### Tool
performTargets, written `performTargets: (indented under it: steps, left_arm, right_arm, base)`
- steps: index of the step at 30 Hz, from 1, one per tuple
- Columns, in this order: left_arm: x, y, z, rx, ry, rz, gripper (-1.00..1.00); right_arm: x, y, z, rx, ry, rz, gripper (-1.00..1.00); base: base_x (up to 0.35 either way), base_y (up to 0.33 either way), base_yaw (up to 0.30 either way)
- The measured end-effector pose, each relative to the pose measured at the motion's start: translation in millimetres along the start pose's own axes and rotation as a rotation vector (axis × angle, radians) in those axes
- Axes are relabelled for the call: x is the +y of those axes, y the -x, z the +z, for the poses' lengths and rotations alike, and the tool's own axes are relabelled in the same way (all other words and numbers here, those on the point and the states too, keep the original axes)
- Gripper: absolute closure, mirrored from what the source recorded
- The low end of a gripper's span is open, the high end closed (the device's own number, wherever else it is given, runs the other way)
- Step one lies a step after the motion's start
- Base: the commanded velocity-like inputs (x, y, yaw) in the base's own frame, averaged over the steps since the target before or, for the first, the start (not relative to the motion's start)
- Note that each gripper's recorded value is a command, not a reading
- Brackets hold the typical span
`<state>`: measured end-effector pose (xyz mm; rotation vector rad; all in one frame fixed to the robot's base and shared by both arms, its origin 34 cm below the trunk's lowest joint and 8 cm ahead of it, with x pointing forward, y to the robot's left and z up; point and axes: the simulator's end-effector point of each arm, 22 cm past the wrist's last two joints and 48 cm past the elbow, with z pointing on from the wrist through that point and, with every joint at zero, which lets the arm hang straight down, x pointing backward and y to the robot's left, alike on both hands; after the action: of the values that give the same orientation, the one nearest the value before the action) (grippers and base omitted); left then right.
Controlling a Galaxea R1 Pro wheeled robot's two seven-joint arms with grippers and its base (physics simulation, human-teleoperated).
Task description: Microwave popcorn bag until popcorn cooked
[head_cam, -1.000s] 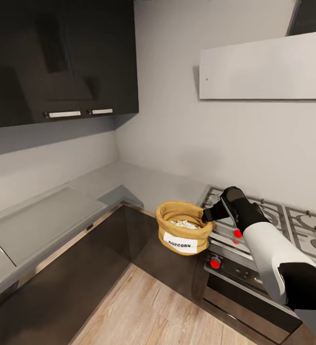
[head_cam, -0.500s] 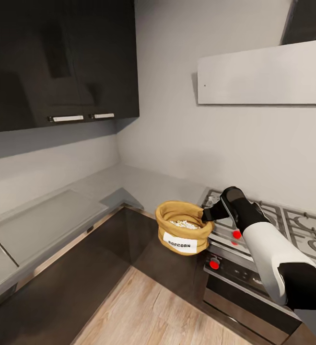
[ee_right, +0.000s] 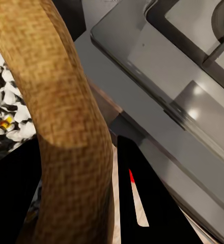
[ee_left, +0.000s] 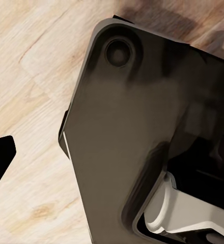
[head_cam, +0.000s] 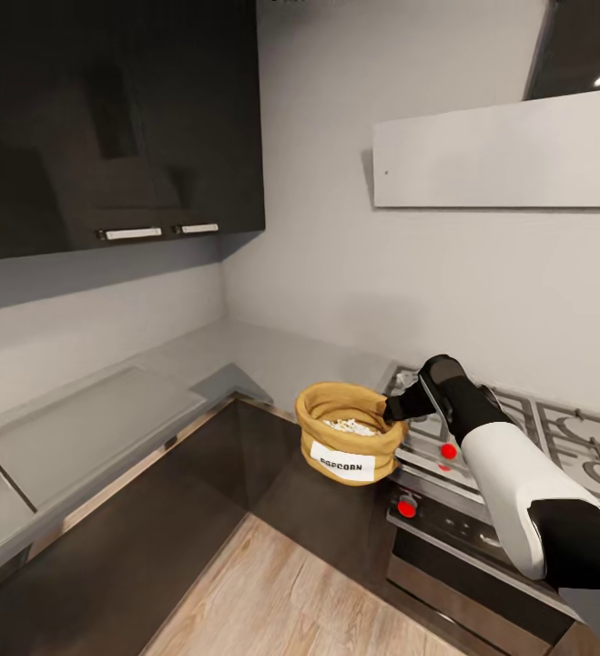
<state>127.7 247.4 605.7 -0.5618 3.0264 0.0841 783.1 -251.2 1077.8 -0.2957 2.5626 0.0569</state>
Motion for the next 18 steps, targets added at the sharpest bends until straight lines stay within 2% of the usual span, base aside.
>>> performTargets:
  steps: [13, 18]
  left_arm:
    - [-3.2, 6.1, 0.0, -0.017, -0.008, 0.005, -1.0]
    - [-4.9, 5.4, 0.0, -0.015, -0.007, -0.003, -1.0]
  right_arm:
    - [0.8, 4.5, -10.0, -0.016, 0.0, -0.001, 1.0]
    - [1.0, 1.0, -6.7, -0.005, 0.003, 0.001, 1.0]
  base:
    - [-0.006, 0.0, -0.012]
    - [-0.291, 0.0, -0.001]
